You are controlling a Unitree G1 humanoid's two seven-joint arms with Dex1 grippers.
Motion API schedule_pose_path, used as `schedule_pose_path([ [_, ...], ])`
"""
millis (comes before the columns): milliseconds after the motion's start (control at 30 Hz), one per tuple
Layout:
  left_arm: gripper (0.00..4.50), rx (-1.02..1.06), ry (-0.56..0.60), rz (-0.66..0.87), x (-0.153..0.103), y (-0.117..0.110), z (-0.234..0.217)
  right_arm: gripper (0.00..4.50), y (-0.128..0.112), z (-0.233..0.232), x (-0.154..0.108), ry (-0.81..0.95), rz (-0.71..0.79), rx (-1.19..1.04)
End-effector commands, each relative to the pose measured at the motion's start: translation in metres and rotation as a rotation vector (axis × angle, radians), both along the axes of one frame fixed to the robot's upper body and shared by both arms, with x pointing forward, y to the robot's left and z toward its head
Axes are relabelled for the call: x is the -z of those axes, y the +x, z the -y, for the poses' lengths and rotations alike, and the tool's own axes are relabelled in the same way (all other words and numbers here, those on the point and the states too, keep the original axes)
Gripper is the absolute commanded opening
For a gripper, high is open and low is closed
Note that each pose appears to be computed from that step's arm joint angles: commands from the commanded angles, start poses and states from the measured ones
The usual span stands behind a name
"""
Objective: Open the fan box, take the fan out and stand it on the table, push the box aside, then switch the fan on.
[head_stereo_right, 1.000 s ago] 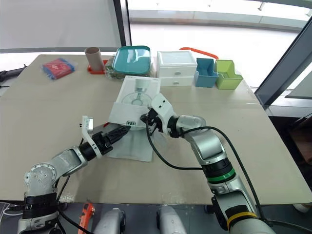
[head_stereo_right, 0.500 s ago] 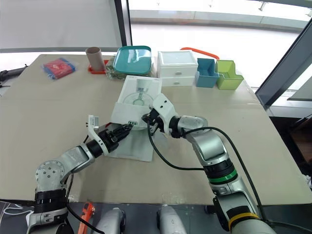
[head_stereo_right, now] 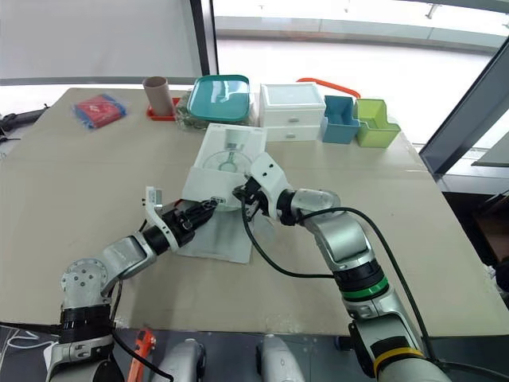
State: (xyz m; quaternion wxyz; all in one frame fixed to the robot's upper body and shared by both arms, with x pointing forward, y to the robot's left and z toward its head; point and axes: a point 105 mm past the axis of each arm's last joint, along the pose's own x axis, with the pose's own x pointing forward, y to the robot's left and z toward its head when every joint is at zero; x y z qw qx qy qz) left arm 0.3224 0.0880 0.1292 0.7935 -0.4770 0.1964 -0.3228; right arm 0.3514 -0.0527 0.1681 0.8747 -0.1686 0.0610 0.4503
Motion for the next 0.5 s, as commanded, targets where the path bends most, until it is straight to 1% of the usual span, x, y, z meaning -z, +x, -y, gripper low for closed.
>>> schedule_pose_path([
  [33,2.41,0.026,-0.029,0.018,-0.0054,0.0015,0.0074,0.00,0.0003,0.0062,0.0109,-0.029,-0.030,0.026],
  [167,1.44,0.028,-0.039,-0.001,-0.0036,0.0022,0.0072,0.00,0.0006,0.0068,0.0108,-0.030,-0.028,0.030],
  [500,1.44,0.032,-0.065,-0.037,-0.0005,-0.0068,-0.0024,0.00,0.0008,0.0055,0.0109,-0.030,-0.025,0.028],
])
